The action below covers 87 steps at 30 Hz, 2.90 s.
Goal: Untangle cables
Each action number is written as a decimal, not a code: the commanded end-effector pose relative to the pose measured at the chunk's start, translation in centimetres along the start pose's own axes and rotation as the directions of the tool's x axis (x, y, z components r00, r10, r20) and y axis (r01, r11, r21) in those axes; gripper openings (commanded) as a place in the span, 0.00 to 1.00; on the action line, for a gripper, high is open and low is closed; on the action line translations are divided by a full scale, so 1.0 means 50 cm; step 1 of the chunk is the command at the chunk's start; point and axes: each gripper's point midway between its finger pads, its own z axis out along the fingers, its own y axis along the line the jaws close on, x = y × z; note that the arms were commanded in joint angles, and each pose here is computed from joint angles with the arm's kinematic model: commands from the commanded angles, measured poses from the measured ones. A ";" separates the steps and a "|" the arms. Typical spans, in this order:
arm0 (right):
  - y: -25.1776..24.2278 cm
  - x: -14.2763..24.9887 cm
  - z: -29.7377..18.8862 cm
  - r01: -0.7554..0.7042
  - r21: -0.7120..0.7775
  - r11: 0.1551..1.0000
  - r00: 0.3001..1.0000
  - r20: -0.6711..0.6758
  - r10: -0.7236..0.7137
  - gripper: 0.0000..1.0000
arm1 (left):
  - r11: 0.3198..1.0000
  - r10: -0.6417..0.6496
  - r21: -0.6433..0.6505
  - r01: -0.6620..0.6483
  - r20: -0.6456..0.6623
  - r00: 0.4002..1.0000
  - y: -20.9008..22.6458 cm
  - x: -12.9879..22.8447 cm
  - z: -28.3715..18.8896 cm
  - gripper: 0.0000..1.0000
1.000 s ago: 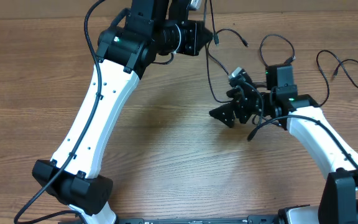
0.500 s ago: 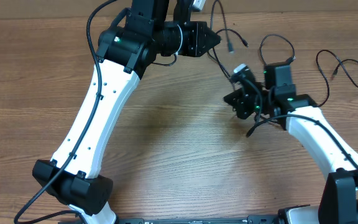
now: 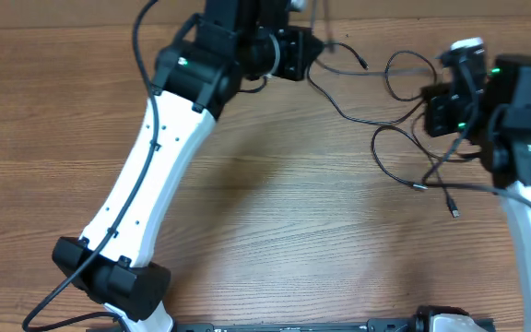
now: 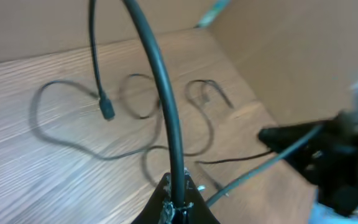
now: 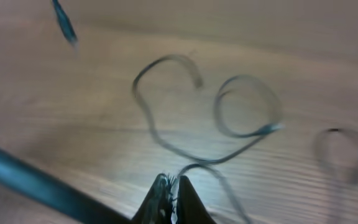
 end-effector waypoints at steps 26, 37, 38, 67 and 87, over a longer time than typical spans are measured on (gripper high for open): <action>-0.417 0.193 -0.404 -0.730 0.650 0.212 0.591 0.445 0.673 0.04 | 0.863 0.353 0.441 -0.249 -0.171 0.920 -0.296 0.294 0.337 0.04; -0.522 0.333 -0.278 -0.736 0.670 0.091 0.440 0.372 0.817 0.04 | 0.885 0.392 0.370 -0.282 -0.267 0.881 -0.270 0.404 0.419 0.04; -0.528 0.343 -0.268 -0.734 0.673 0.085 0.433 0.368 0.823 0.04 | 0.891 0.384 0.362 -0.273 -0.284 0.878 -0.257 0.412 0.426 0.04; -0.619 0.506 -0.199 -0.713 0.700 -0.041 0.275 0.333 0.902 0.04 | 0.913 0.353 0.354 -0.202 -0.438 0.826 -0.178 0.554 0.507 0.95; -0.588 0.450 -0.131 -0.727 0.682 0.082 0.342 0.255 0.904 1.00 | 0.936 0.339 0.236 -0.261 -0.399 0.852 -0.111 0.364 0.437 1.00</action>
